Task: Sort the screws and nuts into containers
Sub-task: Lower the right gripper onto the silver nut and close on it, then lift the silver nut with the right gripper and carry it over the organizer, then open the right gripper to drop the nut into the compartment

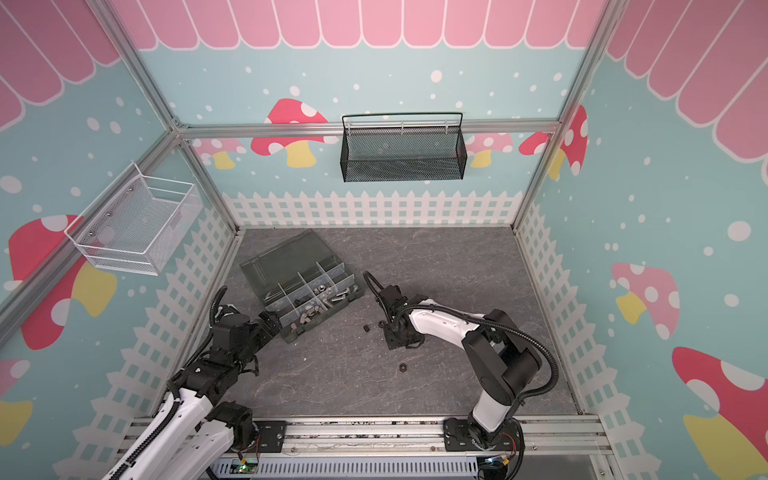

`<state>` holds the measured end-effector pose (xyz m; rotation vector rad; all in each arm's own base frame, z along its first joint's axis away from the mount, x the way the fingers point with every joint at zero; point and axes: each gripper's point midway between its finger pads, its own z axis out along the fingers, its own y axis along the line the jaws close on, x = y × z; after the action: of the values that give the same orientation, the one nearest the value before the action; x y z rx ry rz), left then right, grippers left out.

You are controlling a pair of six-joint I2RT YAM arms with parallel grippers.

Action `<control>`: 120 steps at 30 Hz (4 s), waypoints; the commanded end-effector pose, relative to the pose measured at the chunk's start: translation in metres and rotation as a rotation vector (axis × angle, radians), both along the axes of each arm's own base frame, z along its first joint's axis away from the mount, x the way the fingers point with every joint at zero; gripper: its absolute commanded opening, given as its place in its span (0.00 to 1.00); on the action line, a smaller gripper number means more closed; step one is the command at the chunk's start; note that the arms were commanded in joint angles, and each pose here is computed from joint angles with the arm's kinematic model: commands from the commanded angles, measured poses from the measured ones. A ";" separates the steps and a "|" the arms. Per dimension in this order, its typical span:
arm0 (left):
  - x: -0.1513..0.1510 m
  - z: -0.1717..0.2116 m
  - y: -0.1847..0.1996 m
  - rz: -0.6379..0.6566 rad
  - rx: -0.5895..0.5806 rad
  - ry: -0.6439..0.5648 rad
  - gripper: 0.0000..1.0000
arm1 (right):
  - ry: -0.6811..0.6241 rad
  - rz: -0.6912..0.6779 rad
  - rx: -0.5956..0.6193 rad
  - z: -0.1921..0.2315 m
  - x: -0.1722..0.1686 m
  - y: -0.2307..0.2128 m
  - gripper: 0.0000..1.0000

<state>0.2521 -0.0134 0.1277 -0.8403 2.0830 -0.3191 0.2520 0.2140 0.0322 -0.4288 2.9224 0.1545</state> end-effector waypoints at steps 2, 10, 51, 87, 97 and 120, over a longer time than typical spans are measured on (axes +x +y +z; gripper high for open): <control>0.001 0.005 0.002 0.017 -0.013 -0.009 1.00 | -0.002 -0.001 -0.006 -0.005 0.009 0.001 0.50; 0.000 0.003 0.002 0.019 -0.016 -0.009 1.00 | 0.010 0.023 0.012 -0.012 0.013 0.009 0.43; -0.001 0.002 0.003 0.025 -0.015 -0.007 1.00 | -0.099 0.073 0.076 0.024 0.031 0.029 0.05; -0.001 -0.003 0.001 0.023 -0.031 -0.008 1.00 | -0.435 0.436 0.362 0.075 0.166 0.251 0.06; 0.000 0.001 0.000 0.018 -0.034 -0.019 1.00 | -0.447 0.443 0.357 0.079 0.176 0.261 0.38; -0.001 0.011 0.000 0.007 -0.030 -0.039 1.00 | -0.509 0.239 0.245 0.127 0.137 0.168 0.49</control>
<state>0.2510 -0.0151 0.1348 -0.8479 2.0460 -0.3646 0.3921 0.3948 0.1505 -0.7306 2.3224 0.4071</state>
